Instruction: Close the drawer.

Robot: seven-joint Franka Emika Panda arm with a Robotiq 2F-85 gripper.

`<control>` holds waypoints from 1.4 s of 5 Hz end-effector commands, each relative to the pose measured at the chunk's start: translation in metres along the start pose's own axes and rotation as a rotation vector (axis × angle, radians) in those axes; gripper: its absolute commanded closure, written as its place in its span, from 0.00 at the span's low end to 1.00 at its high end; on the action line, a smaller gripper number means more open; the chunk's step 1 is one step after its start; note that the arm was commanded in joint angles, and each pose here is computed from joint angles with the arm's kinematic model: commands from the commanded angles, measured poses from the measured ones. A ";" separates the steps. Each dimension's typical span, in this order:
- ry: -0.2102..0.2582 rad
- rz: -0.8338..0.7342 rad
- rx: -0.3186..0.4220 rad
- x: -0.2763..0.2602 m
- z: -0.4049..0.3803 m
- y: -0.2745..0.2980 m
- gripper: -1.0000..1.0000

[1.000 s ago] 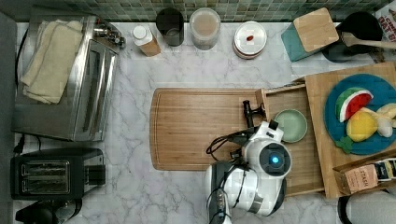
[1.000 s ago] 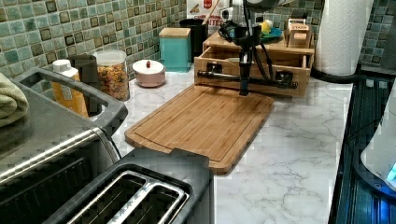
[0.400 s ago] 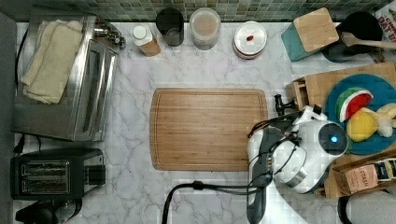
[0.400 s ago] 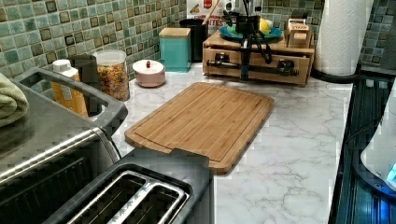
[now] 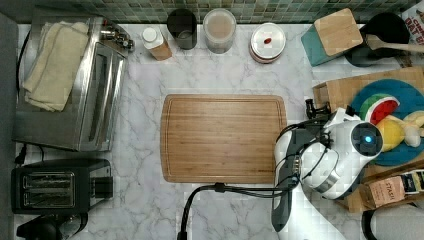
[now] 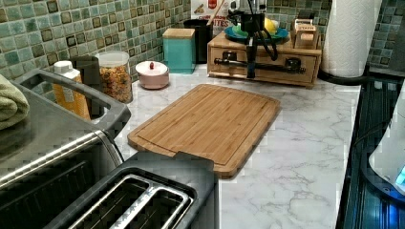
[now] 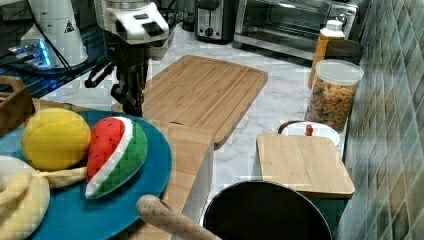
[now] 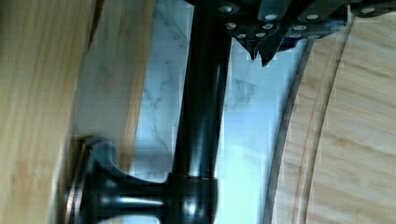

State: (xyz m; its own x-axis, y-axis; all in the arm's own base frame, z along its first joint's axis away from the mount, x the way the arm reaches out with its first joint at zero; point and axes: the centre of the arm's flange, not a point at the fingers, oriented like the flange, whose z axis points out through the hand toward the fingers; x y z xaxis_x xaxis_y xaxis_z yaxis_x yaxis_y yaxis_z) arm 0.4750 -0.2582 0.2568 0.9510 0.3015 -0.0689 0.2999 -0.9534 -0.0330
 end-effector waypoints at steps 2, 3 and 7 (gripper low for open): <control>0.244 0.200 -0.338 -0.040 -0.137 0.111 1.00; 0.244 0.200 -0.338 -0.040 -0.137 0.111 1.00; 0.244 0.200 -0.338 -0.040 -0.137 0.111 1.00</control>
